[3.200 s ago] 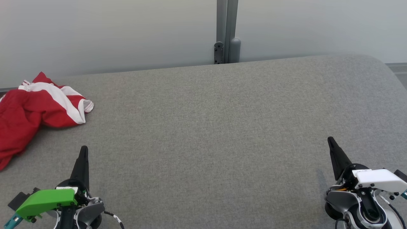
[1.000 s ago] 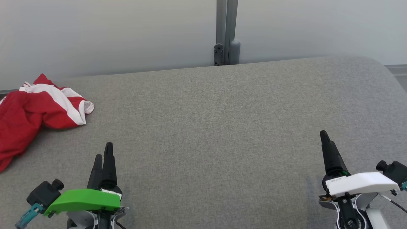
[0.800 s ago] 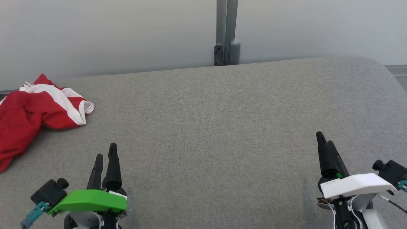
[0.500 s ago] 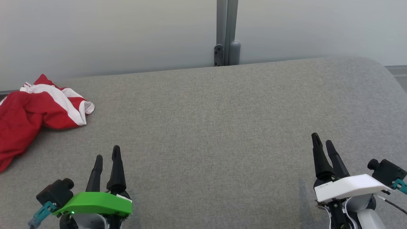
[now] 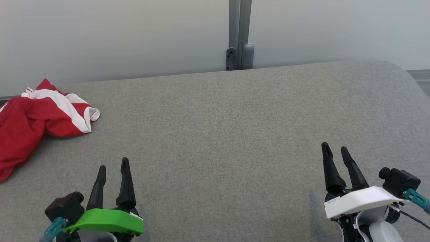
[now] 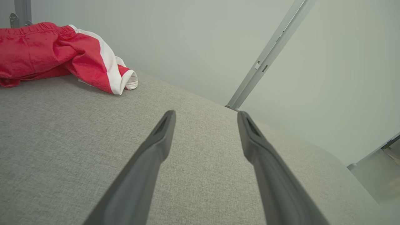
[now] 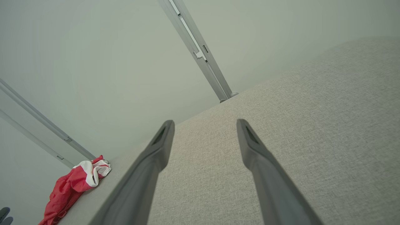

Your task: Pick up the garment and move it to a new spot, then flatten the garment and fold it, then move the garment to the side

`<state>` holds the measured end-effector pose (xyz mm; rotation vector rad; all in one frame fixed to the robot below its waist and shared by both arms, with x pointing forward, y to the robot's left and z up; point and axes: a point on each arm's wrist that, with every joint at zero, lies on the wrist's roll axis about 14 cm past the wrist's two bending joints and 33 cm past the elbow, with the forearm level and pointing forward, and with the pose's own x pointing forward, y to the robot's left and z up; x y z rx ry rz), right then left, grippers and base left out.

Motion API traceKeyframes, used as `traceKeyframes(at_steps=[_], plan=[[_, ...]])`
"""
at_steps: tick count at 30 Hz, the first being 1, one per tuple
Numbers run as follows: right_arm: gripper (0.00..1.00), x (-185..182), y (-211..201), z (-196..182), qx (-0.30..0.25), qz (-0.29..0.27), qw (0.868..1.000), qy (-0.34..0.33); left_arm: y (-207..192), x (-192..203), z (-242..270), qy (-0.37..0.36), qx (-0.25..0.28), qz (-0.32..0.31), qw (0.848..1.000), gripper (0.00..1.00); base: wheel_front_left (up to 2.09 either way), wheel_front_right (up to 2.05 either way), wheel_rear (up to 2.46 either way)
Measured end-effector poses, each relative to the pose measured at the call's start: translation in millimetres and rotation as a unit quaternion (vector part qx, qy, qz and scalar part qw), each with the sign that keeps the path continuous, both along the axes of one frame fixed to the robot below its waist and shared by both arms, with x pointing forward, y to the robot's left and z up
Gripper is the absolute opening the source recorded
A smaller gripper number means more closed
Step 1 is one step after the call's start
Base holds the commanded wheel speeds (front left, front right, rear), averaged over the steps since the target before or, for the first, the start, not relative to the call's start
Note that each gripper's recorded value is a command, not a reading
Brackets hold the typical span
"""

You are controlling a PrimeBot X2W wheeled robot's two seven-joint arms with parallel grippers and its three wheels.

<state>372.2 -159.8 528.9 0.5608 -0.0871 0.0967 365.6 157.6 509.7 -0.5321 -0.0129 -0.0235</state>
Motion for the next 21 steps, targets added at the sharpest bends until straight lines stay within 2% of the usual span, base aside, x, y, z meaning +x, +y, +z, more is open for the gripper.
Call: traceKeyframes(at_steps=[21], plan=[[1.0,-1.8,10.9,6.2,-0.106,0.01,0.994,-0.03,-4.3,-5.3,1.3,-0.021,0.099,-0.004,0.995,1.0,0.0,0.0,0.0]])
